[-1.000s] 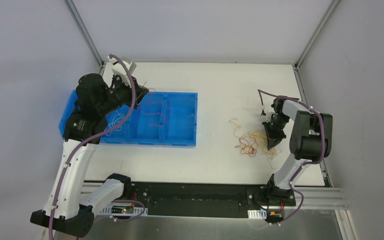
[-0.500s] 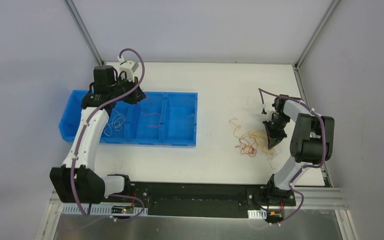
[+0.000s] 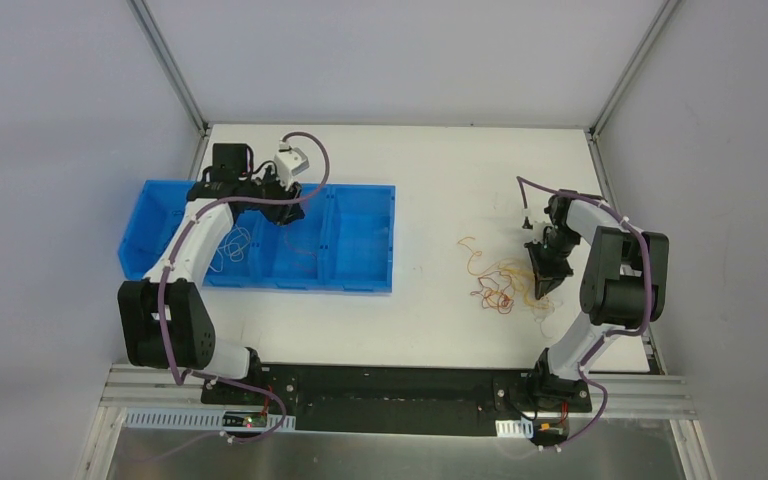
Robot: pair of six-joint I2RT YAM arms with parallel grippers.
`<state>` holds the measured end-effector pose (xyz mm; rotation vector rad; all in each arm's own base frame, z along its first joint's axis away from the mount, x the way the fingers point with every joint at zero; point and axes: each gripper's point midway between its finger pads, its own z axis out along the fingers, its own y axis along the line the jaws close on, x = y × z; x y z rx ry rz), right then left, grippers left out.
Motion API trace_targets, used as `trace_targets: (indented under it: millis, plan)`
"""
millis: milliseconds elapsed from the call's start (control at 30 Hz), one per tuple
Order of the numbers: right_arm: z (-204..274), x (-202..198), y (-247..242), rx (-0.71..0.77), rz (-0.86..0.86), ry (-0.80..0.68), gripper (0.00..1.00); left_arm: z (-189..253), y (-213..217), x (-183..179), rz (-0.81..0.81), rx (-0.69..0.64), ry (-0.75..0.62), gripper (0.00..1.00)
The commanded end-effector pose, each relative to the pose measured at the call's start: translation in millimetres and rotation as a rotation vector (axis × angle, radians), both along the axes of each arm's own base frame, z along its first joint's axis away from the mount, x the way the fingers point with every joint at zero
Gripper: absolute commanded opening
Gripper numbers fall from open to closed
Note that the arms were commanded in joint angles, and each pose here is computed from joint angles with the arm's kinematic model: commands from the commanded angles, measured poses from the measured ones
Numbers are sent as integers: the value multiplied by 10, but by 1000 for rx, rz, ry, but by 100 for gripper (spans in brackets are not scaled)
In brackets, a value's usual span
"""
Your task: Untangle the cables
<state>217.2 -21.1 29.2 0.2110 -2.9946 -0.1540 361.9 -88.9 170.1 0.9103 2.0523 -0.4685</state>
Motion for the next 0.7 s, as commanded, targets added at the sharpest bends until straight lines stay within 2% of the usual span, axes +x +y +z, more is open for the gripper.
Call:
trace_targets:
  millis: [0,167,333,467,567,667]
  plan:
    - [146,-26,53,32,0,-13,0,181,9,-5,-69,50,-126,48]
    - [216,-37,124,72,1,-10,0,421,-21,-79,-49,17,-166,64]
    - [405,-84,228,146,29,-34,0,772,-234,-216,-61,-97,-174,76]
    - [608,-181,393,266,62,-60,0,839,-866,-423,-166,-130,-107,78]
    - [694,-217,476,330,44,-54,0,777,-1545,-627,-267,-183,8,86]
    - [786,-186,540,405,-11,-56,0,642,-2187,-793,-340,-246,127,84]
